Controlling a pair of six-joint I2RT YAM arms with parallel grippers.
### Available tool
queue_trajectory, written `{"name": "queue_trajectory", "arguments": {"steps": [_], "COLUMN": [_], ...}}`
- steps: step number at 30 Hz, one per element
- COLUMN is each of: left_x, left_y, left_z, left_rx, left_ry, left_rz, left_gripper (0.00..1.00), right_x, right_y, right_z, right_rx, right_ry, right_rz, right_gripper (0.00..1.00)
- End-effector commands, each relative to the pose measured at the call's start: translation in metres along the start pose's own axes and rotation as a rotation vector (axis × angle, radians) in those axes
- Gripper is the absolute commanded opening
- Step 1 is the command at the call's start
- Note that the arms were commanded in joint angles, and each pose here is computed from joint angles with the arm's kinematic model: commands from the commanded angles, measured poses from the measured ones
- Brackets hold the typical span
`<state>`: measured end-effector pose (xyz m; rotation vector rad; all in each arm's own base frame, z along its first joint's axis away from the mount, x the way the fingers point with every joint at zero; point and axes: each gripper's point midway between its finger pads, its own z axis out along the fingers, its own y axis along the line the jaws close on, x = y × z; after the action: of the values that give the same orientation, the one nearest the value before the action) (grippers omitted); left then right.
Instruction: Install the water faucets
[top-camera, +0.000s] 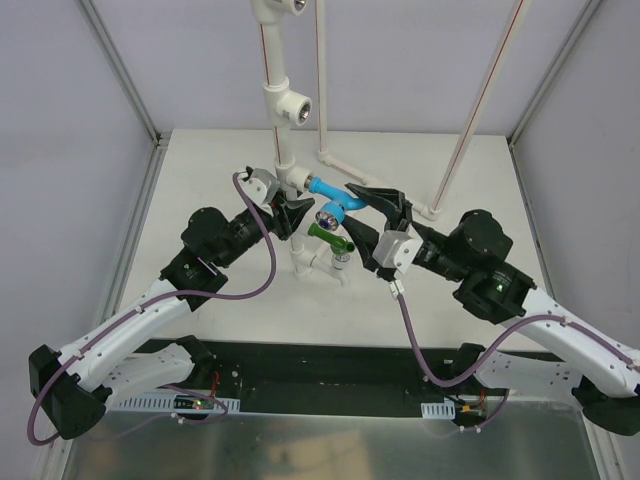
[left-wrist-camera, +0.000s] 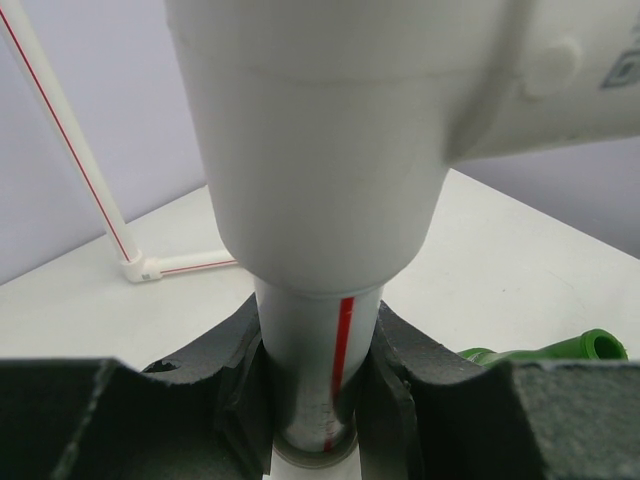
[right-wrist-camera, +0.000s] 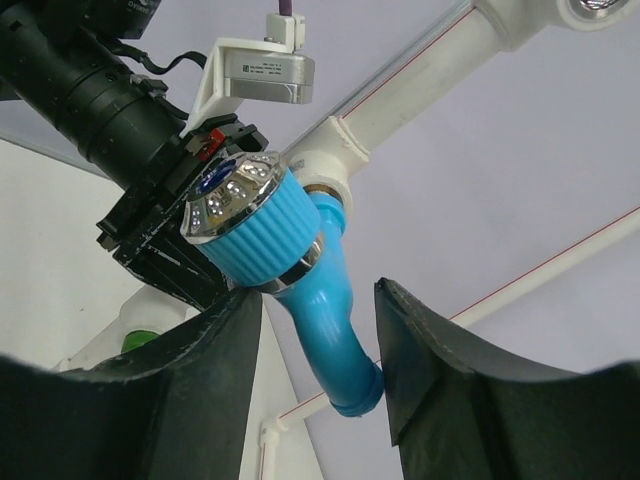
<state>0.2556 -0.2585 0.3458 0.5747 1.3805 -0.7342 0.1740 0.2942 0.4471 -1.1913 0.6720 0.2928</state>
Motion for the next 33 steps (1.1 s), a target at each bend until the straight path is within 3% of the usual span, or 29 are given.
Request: {"name": "queue_trajectory", "arguments": {"steps": [1,9,15,22,33], "left_x": [0.005,0.006,0.005,0.007,0.009], "left_y": [-0.018,-0.019,-0.019,-0.019,-0.019], "left_z": [-0.001,-0.001,-0.002,-0.001,-0.001], "left_rx": [0.063,0.064,0.063,0.064,0.064], "left_ry": [0.014,0.018,0.015,0.021,0.022], "left_rz": [-0.107,-0.109,-0.112,-0.112,-0.113], "left_gripper": [0.00,0.00,0.00,0.00,0.00], "right_x": [-0.010,-0.010,-0.013,-0.009,0.002], "right_y": [0.004,0.005,0.006,0.008,0.016], "right_z": [0.010,0.022,0.025,0.025,0.031], "right_rx": [-0.051,-0.083,-0.094,-0.064,0.004], "right_ry": [-0.038,-0.030,-0.028,-0.006,0.036], "right_rz": [-0.049,-0.116,-0.079,0.086,0.406], "right_gripper": [0.53,0.51,0.36,0.21,0.14]}}
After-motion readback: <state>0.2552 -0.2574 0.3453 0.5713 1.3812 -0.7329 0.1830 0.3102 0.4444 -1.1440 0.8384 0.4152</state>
